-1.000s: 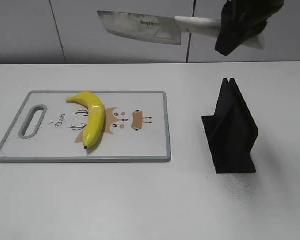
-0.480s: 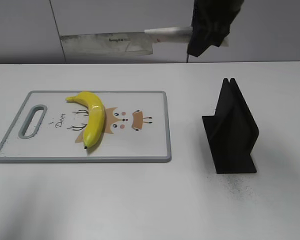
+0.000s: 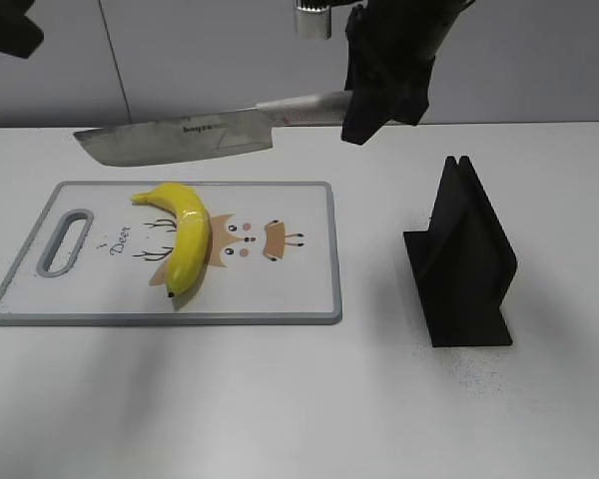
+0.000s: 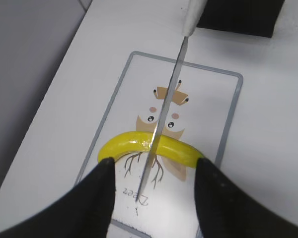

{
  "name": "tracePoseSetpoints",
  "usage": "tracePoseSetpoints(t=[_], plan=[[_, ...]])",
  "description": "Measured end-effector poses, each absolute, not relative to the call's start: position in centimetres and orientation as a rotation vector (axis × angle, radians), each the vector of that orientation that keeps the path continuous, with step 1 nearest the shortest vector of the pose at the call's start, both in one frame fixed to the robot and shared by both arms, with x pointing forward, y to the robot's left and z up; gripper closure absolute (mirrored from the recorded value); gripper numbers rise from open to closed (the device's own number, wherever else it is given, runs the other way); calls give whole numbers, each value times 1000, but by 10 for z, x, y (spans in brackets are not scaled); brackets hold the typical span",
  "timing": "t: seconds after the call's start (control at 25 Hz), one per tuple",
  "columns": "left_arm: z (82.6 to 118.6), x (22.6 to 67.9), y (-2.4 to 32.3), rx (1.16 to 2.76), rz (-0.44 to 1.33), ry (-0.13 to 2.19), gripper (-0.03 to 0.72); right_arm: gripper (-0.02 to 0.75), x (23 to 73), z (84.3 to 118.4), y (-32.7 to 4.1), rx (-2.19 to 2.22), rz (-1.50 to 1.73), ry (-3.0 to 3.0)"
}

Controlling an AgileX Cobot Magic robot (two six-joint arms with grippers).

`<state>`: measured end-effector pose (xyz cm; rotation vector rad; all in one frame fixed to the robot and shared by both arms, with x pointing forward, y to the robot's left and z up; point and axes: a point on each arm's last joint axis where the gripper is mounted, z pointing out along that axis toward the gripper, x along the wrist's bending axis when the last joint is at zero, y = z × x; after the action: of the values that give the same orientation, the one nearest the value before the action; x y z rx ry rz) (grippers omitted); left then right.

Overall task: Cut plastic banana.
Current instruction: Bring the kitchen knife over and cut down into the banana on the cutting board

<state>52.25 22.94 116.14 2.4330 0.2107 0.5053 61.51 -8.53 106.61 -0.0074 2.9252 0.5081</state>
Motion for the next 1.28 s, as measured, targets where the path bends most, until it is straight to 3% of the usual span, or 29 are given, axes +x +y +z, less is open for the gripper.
tracePoseSetpoints(t=[0.28,0.72,1.28], plan=[[1123,561,223,2472,423,-29,184,576,626,1049,-73,-23,592,2958],[1073,594,224,2544,326,0,184,576,630,1039,-67,-22,652,2978],[1048,605,227,2619,271,-2,196,576,636,1029,-70,8,651,2987]])
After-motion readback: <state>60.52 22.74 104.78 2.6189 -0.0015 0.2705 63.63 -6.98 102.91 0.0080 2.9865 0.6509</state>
